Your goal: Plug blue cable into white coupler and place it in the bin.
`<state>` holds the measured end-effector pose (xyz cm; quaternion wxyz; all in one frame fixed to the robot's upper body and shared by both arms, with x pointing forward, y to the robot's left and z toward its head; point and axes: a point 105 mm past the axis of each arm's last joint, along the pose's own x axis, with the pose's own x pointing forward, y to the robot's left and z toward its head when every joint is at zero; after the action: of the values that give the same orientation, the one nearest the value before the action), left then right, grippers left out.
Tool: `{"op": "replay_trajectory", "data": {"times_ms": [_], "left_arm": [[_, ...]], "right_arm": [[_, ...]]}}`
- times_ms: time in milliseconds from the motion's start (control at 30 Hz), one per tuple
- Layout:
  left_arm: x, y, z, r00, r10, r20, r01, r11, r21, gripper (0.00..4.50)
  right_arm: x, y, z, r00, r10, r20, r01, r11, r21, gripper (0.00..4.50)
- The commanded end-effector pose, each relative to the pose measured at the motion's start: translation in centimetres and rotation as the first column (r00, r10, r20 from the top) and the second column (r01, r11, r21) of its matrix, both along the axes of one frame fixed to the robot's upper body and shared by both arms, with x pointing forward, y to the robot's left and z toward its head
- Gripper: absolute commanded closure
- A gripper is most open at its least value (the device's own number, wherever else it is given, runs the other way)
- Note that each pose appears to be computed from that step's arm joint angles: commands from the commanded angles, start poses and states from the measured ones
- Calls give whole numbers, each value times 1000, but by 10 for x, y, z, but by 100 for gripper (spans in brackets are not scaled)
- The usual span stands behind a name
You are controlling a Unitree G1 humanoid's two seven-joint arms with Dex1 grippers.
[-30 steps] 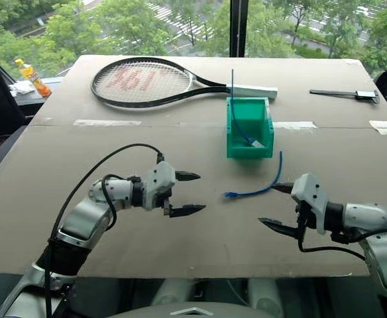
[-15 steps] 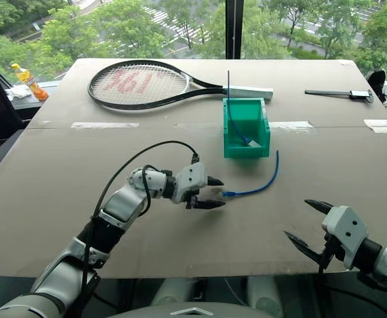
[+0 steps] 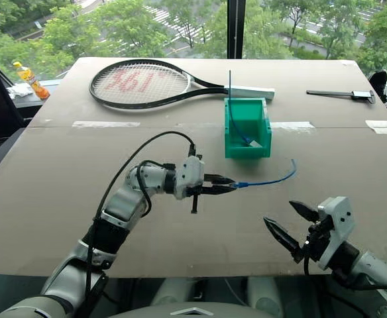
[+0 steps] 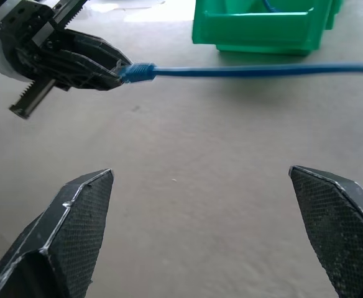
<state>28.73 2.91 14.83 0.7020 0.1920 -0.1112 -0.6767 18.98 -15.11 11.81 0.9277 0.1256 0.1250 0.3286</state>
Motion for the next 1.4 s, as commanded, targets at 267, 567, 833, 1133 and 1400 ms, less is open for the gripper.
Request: {"op": "replay_trajectory", "data": {"times_ms": [267,567,833,1133,1400], "left_arm": [[10,2,49,963,118,242,-74,980,-182,450],[11,4,49,929,156,336,-96,977,-190,450],[10,4,50,922,165,350,-100,975,-196,450],[11,1,47,929,166,331,-104,975,-198,450],[24,-13,50,935,172,311,-116,975,-191,450]], "right_arm": [[54,50,66,993,-95,69,63,926,371,68],[73,56,76,992,-117,46,83,882,464,68],[77,59,78,994,-103,44,68,865,498,68],[77,64,77,996,-76,49,42,867,497,447],[76,65,78,997,-58,59,21,867,498,447]]}}
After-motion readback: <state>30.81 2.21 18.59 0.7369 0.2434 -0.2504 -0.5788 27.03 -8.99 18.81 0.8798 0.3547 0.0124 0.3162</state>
